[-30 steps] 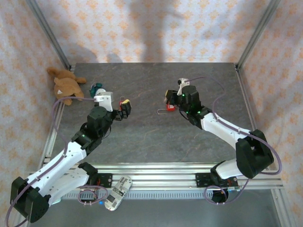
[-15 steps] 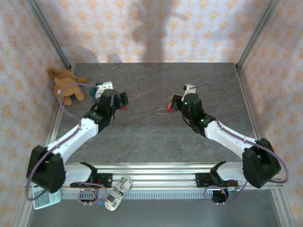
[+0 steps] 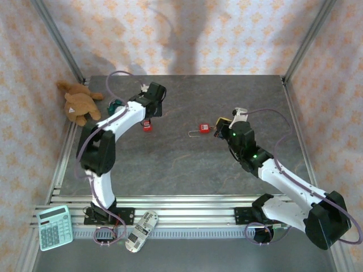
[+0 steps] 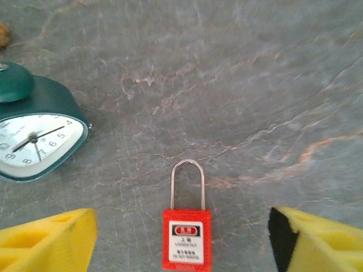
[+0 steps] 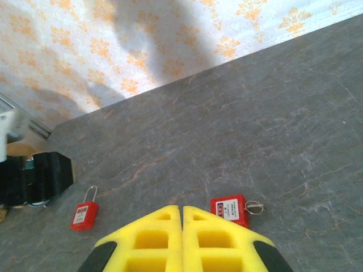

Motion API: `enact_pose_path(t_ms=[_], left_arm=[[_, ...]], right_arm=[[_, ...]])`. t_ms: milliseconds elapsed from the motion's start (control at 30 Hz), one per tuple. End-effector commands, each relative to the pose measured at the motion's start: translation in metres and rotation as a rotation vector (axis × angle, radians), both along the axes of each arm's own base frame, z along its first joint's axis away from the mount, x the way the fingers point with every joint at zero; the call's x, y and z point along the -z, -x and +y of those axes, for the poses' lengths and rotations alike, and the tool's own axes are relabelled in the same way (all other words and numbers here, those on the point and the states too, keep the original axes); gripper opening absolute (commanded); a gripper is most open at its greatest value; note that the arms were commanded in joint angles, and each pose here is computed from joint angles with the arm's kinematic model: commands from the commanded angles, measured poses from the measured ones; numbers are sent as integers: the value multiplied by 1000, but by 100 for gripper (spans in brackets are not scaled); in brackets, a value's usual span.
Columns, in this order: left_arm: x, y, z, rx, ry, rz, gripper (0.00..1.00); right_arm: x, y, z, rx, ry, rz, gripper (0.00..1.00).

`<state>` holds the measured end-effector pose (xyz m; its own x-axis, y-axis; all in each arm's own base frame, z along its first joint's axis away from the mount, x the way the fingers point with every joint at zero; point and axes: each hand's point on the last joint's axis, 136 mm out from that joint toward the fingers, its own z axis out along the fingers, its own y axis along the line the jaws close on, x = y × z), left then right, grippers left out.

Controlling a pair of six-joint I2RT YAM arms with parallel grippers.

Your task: Unlock with the key

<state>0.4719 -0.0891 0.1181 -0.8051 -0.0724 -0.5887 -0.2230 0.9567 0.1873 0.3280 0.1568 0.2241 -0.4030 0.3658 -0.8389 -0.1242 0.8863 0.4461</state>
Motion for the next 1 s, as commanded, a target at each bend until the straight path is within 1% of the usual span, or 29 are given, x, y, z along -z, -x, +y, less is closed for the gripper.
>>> enact_pose_path(t_ms=[0,33,233,500,833,967], left_arm=[[24,12,17,-29,-45,162,70],[31,13,19,-31,-43,182,69],[58,23,23,-29,-23,243,69],[86,30,8,25,57,306,68],[100,39,10,4,87,328,55],[100,41,12,-5,91,320,45]], right_arm=[[3,3,-7,17,41,5,4],[3,3,-6,14,48,5,4],[7,1,-5,11,55,10,4],[6,-2,-1,-1,53,8,4],[7,0,-1,-4,53,12,4],[6,1,-2,-4,52,11,4]])
